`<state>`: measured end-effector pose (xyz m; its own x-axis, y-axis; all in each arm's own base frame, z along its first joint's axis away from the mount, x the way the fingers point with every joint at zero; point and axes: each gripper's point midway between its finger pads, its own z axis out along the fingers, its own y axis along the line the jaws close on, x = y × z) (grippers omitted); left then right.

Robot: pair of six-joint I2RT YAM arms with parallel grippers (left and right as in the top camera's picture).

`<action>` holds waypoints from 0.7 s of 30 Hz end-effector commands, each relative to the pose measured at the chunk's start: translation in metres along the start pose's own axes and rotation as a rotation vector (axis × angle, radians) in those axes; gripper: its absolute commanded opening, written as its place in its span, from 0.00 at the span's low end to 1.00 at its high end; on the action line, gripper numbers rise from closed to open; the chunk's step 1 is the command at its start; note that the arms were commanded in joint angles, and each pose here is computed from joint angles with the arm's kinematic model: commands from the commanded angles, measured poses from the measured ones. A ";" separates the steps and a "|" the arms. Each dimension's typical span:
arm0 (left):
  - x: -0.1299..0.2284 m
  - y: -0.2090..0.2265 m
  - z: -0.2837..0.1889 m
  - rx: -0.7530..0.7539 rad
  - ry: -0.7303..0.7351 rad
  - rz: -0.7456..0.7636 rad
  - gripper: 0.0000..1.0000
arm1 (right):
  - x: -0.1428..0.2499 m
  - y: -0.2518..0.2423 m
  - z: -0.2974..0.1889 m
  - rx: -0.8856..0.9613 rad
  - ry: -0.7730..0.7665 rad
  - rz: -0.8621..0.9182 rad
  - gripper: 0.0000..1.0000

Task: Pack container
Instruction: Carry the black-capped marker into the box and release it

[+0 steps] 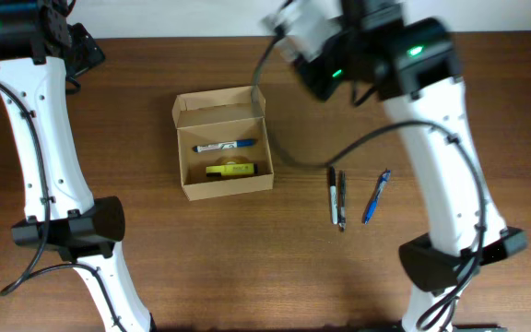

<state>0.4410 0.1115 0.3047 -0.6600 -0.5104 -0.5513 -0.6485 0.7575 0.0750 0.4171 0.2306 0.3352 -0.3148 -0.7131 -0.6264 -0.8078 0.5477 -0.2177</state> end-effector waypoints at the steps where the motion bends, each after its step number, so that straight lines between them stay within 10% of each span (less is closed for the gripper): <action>1: -0.005 0.007 -0.014 0.007 -0.033 0.000 1.00 | 0.020 0.033 0.061 -0.119 0.120 -0.320 0.04; 21: -0.005 0.007 -0.014 0.007 -0.033 0.000 1.00 | 0.111 0.142 0.224 -0.506 0.393 -0.505 0.04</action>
<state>0.4410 0.1115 0.3047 -0.6600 -0.5104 -0.5513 -0.6485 0.7575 0.0750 0.3948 0.3140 0.1017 0.0645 -0.9717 -0.2272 -0.9967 -0.0517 -0.0622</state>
